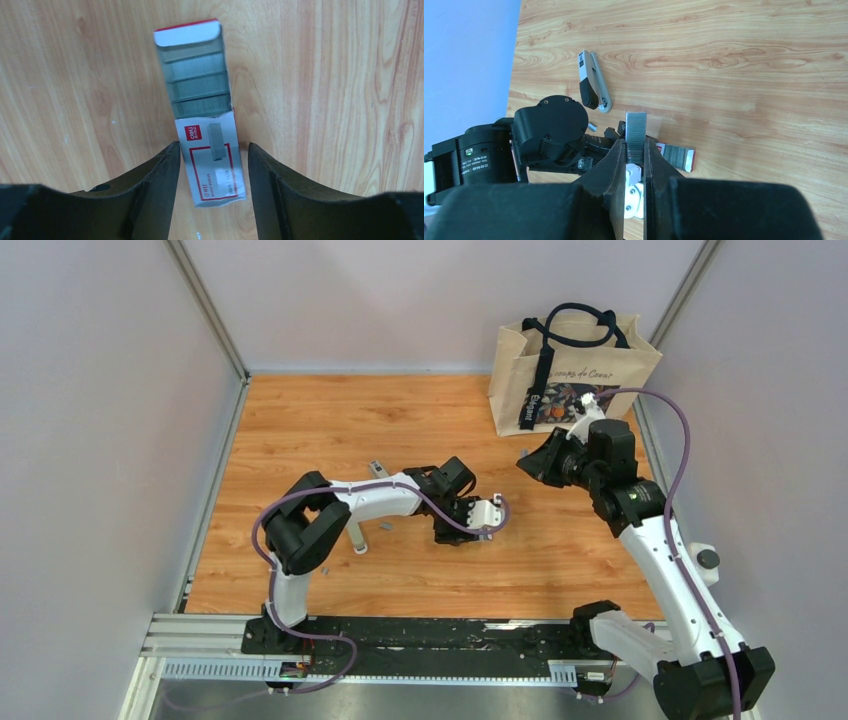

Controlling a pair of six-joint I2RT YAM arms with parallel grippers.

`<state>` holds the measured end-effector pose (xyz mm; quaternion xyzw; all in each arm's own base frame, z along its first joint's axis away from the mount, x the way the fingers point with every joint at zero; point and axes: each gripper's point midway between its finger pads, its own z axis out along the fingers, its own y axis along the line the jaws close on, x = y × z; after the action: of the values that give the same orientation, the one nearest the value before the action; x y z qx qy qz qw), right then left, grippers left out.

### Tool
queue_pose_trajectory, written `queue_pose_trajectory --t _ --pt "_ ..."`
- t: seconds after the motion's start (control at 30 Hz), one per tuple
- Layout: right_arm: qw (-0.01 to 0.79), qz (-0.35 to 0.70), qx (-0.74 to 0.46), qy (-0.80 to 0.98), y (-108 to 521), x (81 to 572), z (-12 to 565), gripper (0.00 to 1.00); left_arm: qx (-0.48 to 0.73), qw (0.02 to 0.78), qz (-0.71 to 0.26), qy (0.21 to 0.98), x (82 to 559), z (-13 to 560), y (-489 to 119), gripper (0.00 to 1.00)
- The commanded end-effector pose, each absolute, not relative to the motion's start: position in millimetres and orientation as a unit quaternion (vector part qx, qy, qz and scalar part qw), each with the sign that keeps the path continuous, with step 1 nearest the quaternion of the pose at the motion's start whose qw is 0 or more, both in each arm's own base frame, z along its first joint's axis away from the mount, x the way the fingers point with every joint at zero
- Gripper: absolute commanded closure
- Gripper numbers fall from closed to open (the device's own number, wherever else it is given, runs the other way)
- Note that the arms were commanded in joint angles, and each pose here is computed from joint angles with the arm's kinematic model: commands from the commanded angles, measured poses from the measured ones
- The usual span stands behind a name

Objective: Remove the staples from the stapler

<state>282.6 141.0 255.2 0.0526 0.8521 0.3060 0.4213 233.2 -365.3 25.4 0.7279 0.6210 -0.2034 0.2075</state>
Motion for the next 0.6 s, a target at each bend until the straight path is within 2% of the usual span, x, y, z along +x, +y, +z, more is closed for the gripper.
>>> queue_pose_trajectory --t 0.0,0.13,0.3,0.57 --pt "0.441 0.318 0.040 0.838 143 285 267 0.99 0.720 0.209 -0.200 0.631 227 21 -360 0.39" --pt "0.438 0.320 0.041 0.839 144 284 264 0.99 0.714 0.206 -0.193 0.641 226 14 -356 0.38" --pt "0.437 0.319 0.043 0.840 144 284 263 0.99 0.714 0.199 -0.188 0.644 224 11 -352 0.55" --pt "0.417 0.321 0.043 0.849 145 280 248 0.98 0.711 0.186 -0.171 0.656 211 11 -324 0.57"
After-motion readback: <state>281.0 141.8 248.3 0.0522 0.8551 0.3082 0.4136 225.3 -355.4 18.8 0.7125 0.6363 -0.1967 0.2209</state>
